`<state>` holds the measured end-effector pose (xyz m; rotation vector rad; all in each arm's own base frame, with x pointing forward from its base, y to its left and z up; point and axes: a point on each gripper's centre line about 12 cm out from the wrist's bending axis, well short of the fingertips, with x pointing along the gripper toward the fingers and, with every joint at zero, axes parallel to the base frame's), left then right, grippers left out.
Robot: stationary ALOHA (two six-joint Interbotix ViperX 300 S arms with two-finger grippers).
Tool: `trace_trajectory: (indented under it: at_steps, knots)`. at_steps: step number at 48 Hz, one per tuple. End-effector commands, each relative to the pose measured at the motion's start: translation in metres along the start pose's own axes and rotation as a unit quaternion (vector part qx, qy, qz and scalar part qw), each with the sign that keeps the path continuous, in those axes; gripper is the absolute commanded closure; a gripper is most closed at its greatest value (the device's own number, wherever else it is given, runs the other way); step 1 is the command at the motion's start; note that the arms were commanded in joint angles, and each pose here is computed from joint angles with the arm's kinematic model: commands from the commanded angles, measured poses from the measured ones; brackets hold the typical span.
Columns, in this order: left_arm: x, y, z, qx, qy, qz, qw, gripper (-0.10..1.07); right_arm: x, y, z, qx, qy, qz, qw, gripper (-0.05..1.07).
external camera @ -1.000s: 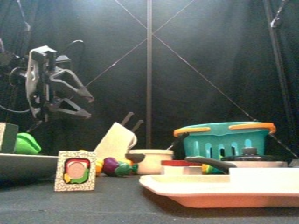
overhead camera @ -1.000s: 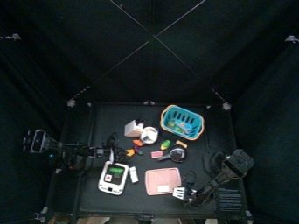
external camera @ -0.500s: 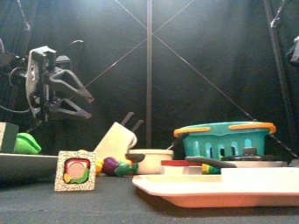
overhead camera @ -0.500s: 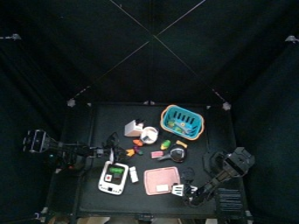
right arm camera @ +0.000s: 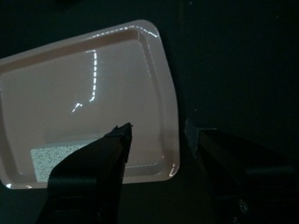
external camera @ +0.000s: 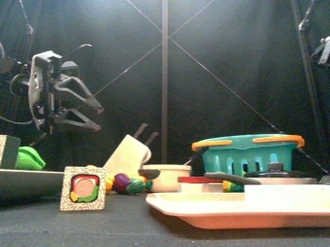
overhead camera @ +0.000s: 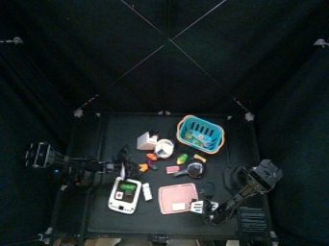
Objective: Straighten out plate horizontally
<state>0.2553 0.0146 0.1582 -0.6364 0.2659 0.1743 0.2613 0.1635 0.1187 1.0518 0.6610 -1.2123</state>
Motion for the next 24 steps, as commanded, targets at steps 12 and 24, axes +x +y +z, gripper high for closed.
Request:
trace_trajectory:
  at_steps: [12,24]
  knots:
    - [0.001,-0.005,0.001,0.017,0.001,-0.014,0.9998,0.17,-0.015,0.002,0.02,-0.038,-0.016,0.07,0.9967,0.16]
    - [-0.001,-0.003,-0.001,0.02,0.005,-0.013,0.9997,0.17,-0.014,0.013,0.025,-0.135,-0.067,0.175,0.973,0.16]
